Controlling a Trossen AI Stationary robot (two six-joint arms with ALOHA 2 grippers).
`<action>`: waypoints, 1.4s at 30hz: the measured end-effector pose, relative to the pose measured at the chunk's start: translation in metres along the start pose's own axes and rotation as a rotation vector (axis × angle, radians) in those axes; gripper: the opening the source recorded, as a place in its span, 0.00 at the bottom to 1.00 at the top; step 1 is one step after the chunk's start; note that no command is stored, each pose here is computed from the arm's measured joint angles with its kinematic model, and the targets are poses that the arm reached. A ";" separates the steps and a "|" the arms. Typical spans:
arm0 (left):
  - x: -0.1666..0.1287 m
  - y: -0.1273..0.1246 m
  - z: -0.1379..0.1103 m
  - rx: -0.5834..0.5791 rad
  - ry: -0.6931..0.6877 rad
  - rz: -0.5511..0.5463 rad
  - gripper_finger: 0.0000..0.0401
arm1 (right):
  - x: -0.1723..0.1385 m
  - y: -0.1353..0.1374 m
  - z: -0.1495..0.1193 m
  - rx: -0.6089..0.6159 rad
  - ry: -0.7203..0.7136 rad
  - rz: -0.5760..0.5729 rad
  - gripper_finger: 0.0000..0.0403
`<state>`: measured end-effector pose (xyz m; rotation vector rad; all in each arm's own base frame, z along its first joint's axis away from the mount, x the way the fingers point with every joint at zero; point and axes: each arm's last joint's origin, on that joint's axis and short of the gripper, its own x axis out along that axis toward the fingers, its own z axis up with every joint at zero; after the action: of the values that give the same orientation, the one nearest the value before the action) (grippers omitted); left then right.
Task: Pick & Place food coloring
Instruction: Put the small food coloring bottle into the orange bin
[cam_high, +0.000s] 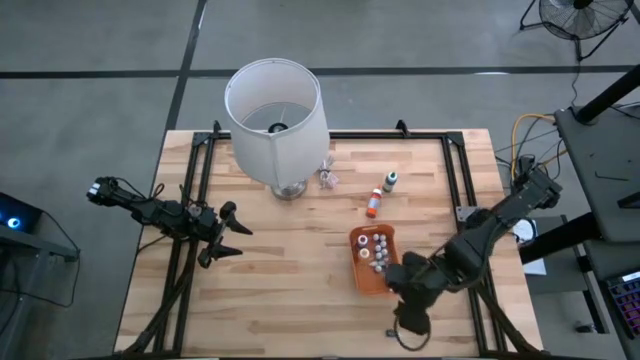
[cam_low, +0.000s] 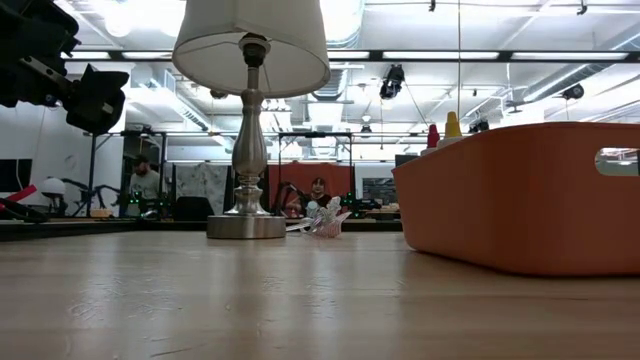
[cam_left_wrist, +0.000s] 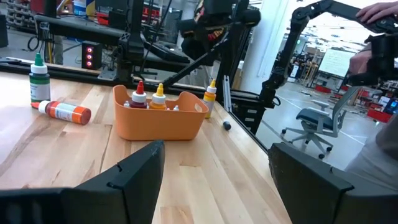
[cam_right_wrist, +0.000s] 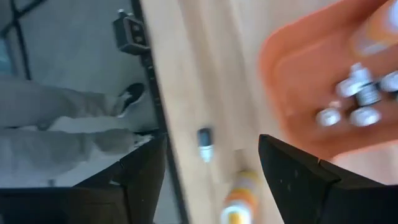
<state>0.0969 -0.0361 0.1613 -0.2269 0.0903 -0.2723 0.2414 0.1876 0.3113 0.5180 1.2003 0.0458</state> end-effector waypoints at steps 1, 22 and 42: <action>0.000 0.000 0.000 0.000 0.000 0.000 0.64 | 0.000 0.003 -0.003 0.013 0.001 0.012 0.60; 0.000 0.000 0.000 0.000 0.000 0.000 0.64 | 0.064 0.068 -0.044 0.020 0.023 0.095 0.57; 0.000 0.000 0.000 0.000 0.000 0.000 0.64 | 0.058 0.076 -0.131 0.001 -0.211 -0.117 0.57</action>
<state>0.0968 -0.0361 0.1614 -0.2270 0.0900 -0.2726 0.1641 0.3189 0.2568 0.4408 1.0219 -0.1073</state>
